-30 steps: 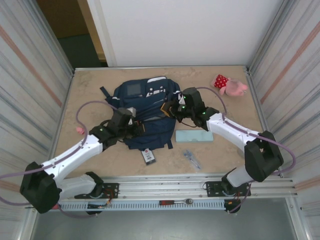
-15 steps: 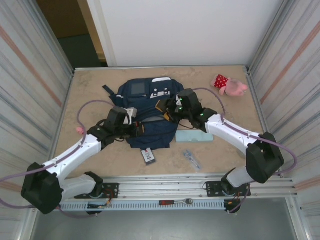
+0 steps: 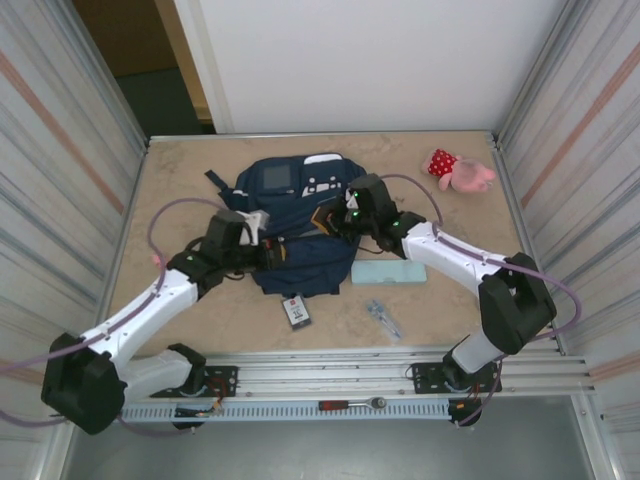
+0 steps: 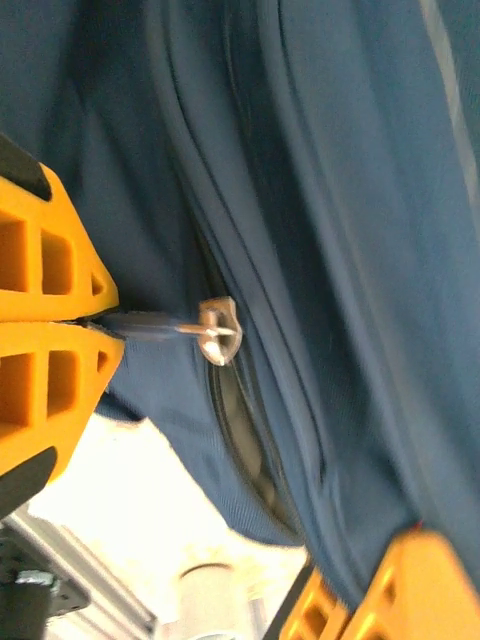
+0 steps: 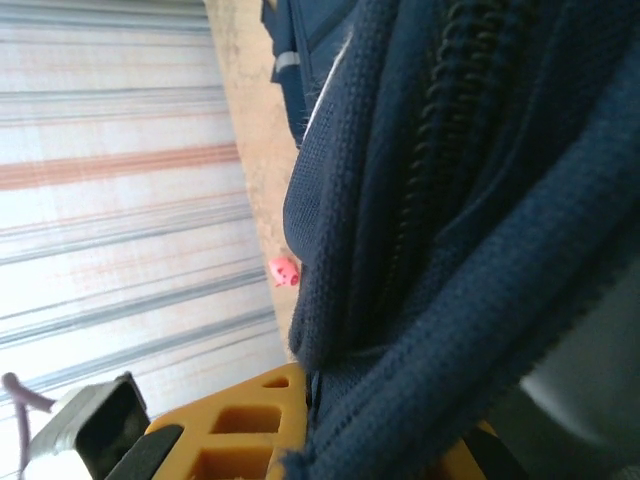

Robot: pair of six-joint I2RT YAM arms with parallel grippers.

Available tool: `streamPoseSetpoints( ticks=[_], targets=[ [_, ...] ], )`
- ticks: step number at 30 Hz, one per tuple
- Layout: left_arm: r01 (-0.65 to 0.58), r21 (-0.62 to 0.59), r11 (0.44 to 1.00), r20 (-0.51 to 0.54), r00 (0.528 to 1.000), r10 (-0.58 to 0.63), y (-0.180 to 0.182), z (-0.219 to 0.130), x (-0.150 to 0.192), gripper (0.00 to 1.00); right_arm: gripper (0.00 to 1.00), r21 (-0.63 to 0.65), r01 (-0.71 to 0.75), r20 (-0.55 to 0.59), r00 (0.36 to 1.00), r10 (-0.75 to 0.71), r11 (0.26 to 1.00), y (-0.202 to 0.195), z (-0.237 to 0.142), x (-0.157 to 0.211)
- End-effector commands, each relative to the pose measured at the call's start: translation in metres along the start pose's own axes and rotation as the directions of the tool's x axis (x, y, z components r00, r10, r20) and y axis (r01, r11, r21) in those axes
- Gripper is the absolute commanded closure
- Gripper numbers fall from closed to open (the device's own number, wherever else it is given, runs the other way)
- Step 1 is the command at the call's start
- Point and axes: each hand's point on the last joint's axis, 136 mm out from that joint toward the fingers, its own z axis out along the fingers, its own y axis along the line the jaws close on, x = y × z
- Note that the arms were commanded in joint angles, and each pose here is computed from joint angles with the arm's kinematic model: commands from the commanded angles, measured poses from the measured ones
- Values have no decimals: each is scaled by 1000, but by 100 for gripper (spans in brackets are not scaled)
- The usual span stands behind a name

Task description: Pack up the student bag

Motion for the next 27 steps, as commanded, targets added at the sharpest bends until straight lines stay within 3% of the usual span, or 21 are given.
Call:
streamPoseSetpoints(
  ticks=[1, 9, 12, 15, 17, 22, 27],
  targets=[
    [27, -78, 997, 47, 999, -23, 37, -19, -11, 100, 100, -26, 151, -38, 988, -152, 988, 24, -31, -12],
    [-24, -133, 991, 55, 998, 32, 72, -25, -30, 100, 100, -104, 175, -165, 968, -191, 979, 38, -65, -24],
    [-68, -4, 998, 35, 997, 68, 50, -18, -37, 98, 100, -95, 169, -139, 973, -182, 981, 38, -70, -34],
    [-142, 151, 978, 25, 990, 139, 14, -12, -34, 68, 100, -121, 168, -132, 974, -183, 978, 45, -69, -36],
    [-225, 209, 952, 6, 973, 229, -9, -4, -20, 56, 100, -135, 167, -133, 974, -184, 977, 50, -67, -36],
    [-249, 326, 912, -82, 954, 290, -39, 19, 18, 40, 100, -165, 188, -126, 970, -209, 968, 68, -68, -36],
    [-214, 303, 929, -105, 961, 255, -36, 37, 27, 31, 100, -188, 202, -125, 966, -227, 961, 82, -69, -35]
  ],
)
